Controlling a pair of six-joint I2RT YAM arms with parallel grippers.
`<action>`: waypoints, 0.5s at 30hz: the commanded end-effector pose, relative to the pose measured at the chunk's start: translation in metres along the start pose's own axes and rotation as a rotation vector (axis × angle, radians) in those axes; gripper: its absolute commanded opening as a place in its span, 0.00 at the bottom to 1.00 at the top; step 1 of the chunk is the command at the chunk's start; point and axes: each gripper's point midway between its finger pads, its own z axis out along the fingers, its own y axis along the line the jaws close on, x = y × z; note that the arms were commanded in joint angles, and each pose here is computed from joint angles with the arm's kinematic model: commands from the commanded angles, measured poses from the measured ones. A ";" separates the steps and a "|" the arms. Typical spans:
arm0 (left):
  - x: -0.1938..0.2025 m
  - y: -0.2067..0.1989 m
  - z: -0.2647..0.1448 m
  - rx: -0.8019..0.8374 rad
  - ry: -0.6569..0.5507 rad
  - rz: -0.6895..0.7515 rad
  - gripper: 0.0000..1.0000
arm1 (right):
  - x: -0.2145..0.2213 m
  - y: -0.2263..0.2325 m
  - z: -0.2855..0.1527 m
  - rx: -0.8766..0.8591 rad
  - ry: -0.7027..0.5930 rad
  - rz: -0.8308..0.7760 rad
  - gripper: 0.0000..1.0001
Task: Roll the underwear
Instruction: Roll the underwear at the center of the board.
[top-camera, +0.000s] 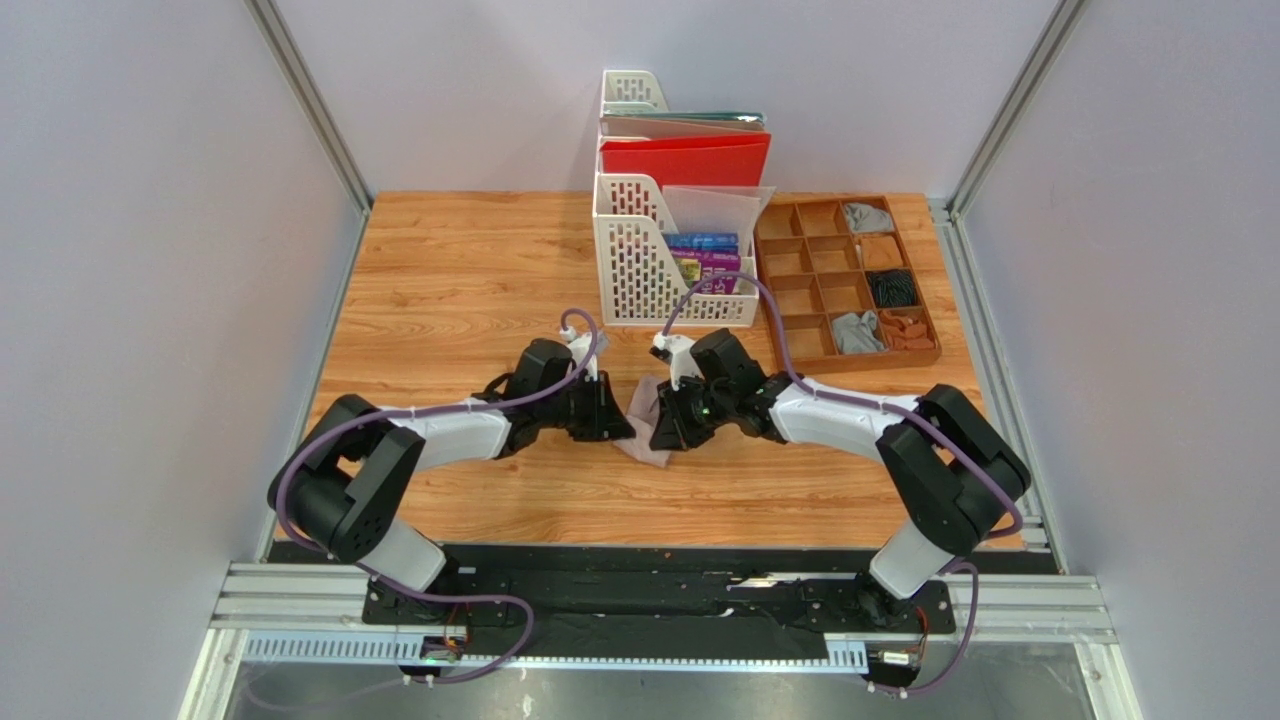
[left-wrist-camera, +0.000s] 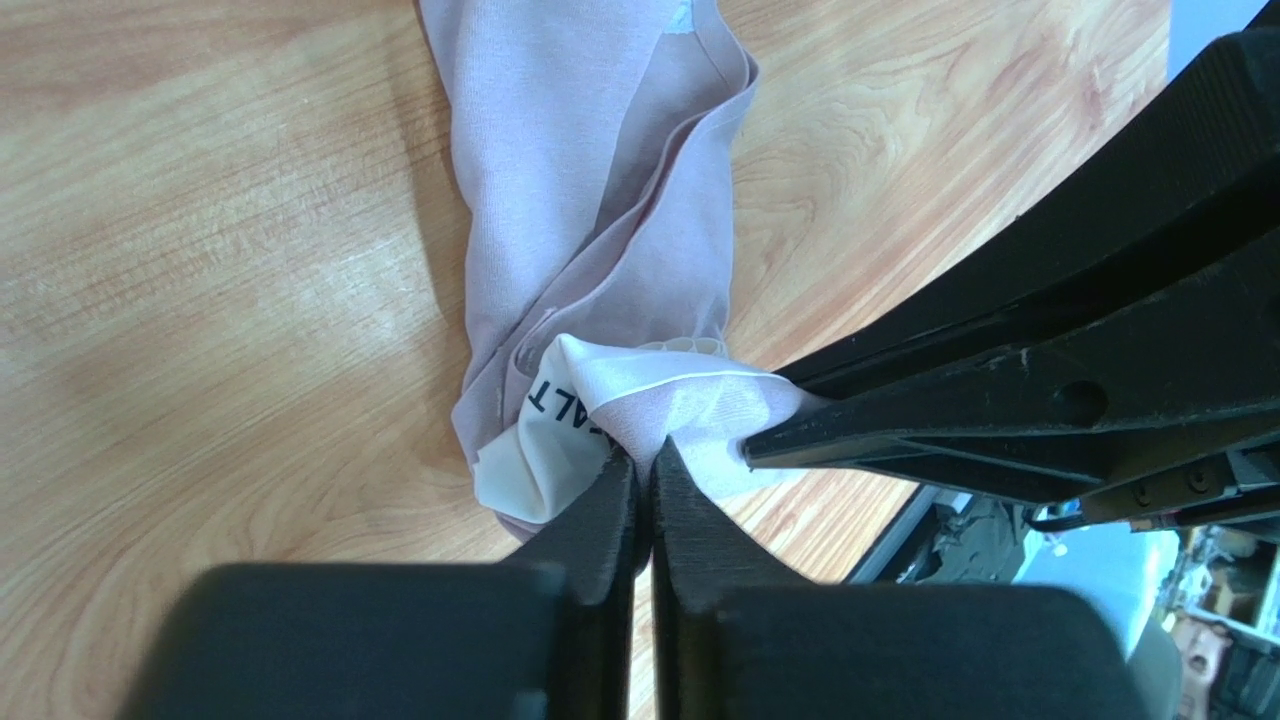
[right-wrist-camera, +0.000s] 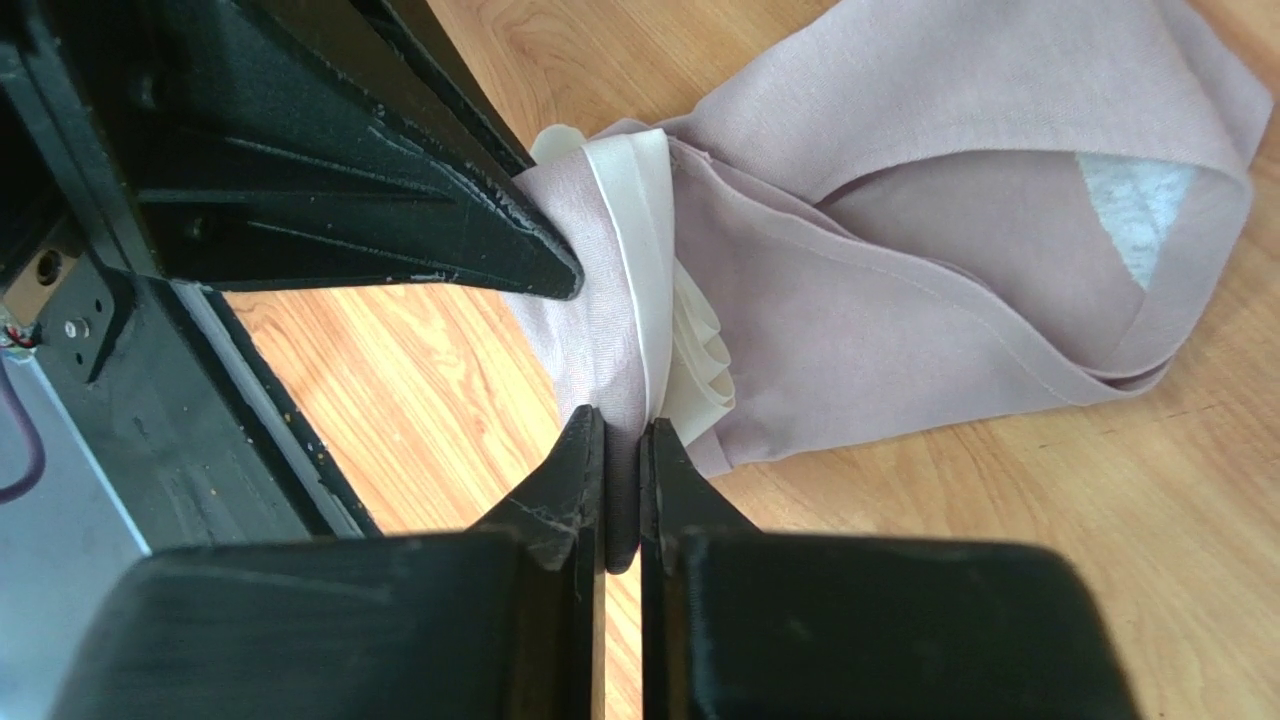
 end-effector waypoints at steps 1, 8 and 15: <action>-0.020 -0.015 -0.005 0.039 -0.057 0.041 0.21 | -0.022 -0.001 0.002 0.025 -0.046 -0.032 0.00; -0.027 -0.006 -0.018 -0.029 -0.083 0.078 0.48 | -0.028 -0.011 0.008 0.063 -0.026 -0.034 0.00; -0.029 0.013 -0.027 -0.111 -0.095 0.102 0.50 | -0.036 -0.022 0.010 0.074 -0.025 -0.008 0.00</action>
